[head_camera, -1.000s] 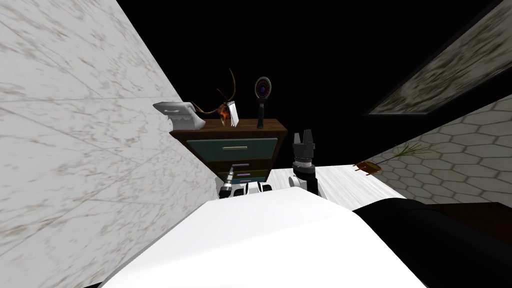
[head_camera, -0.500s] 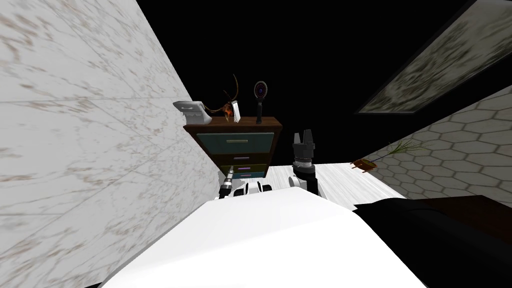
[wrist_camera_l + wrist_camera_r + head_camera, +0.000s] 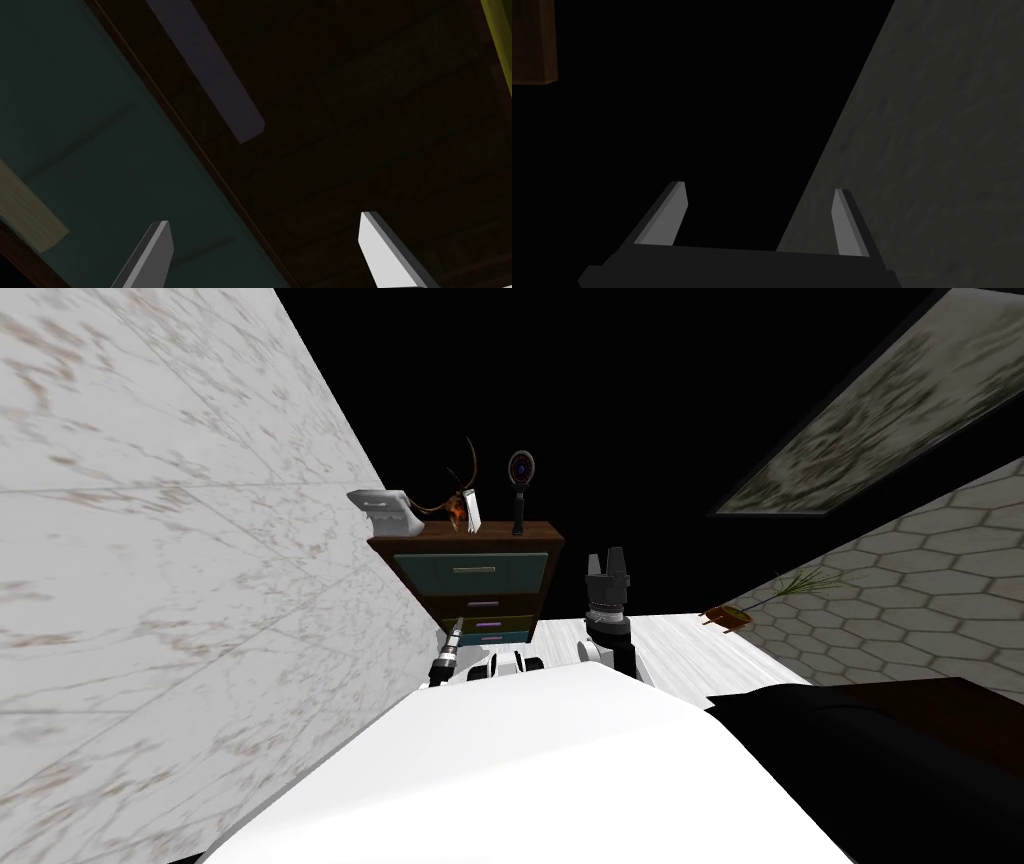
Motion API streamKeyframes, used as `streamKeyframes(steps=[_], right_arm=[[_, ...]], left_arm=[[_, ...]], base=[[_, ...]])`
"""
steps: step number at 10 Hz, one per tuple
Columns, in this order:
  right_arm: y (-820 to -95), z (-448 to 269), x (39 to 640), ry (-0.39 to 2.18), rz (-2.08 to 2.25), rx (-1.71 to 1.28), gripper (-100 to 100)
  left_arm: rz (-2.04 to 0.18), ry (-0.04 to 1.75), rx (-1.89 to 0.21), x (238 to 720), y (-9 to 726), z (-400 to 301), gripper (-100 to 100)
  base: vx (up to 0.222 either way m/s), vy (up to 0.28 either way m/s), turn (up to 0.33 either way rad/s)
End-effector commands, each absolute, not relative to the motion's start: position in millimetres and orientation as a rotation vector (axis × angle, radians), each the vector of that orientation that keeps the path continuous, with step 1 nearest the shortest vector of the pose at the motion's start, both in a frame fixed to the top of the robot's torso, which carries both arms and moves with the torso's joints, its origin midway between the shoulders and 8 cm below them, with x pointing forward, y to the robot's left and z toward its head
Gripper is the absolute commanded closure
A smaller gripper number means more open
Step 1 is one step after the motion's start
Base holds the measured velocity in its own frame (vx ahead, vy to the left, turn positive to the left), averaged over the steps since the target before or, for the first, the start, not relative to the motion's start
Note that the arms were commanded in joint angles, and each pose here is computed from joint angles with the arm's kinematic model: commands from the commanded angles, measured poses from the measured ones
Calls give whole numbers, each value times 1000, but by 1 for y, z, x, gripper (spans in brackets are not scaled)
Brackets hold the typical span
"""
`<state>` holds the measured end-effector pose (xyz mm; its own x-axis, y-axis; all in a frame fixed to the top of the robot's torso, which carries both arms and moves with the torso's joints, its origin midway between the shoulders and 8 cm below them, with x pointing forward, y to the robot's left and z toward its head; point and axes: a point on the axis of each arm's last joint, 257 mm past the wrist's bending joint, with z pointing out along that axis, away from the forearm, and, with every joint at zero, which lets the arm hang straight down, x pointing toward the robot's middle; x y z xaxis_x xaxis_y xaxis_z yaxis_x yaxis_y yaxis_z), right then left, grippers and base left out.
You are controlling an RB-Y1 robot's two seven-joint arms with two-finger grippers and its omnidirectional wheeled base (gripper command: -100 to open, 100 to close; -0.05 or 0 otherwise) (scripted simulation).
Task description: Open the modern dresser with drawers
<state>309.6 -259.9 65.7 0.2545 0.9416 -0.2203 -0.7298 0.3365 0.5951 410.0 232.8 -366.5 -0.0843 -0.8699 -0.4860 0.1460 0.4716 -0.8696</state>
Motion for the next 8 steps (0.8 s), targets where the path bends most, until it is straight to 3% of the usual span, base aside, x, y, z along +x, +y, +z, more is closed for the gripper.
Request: streamKeyframes(steps=[1,4,8], right_arm=[[-260,66,310,603,1180,413,0],[-260,66,310,603,1179,413,0],[-260,66,310,603,1180,413,0]], left_arm=[[-958,1406,-686,416,239,-366,-100],[-982,1391,-734,421,224,-368,-100],[-1000,1378,-758,432,213,-362,-100]], base=[[125,-13,-31],[155,6,-18],[19,-8,-2]])
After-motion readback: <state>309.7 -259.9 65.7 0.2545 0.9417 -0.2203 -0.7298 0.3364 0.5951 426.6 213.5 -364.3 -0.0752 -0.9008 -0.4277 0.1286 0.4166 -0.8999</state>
